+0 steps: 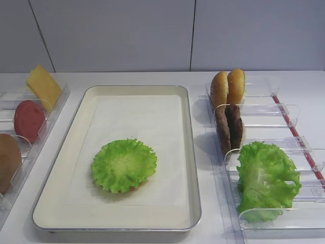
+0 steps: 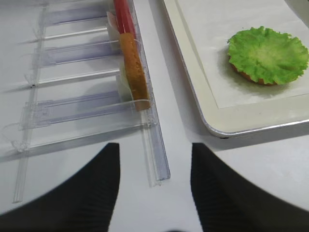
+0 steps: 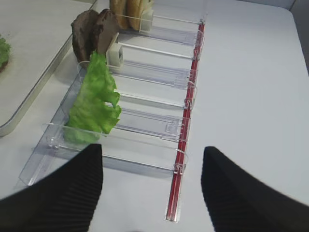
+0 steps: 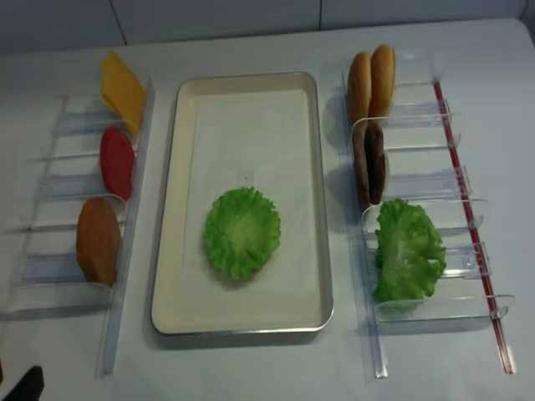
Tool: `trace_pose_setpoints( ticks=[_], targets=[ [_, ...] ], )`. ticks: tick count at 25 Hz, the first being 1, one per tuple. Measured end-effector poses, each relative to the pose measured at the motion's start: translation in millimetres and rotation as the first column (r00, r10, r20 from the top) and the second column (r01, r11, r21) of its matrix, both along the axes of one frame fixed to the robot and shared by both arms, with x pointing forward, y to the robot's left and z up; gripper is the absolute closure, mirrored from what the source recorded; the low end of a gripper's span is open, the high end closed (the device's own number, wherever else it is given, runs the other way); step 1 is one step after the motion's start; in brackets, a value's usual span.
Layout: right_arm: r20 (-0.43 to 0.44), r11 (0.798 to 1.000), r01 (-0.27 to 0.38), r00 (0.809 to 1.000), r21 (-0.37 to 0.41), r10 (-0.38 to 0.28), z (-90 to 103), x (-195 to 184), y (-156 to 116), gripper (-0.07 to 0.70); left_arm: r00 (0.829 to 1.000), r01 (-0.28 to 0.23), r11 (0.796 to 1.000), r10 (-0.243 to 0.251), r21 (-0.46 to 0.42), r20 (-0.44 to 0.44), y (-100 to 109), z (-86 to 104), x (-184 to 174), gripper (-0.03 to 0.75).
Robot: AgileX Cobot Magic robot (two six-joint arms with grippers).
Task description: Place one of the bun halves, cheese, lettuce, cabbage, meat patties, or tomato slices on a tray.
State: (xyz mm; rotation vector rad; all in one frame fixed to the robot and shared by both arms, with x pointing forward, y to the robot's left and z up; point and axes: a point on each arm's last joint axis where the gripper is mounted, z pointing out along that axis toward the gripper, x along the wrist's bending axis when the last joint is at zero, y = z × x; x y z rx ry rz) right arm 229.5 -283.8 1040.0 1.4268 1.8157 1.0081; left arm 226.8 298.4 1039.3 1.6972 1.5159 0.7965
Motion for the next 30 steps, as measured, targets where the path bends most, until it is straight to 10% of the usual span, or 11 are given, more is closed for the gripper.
trace_pose_setpoints(
  ticks=[30],
  targets=[
    [-0.002,1.000,0.025,1.000,0.010,-0.025,0.0,0.3,0.2,0.164,1.000,0.000,1.000,0.000,0.000,0.000,0.0,0.0,0.0,0.396]
  ],
)
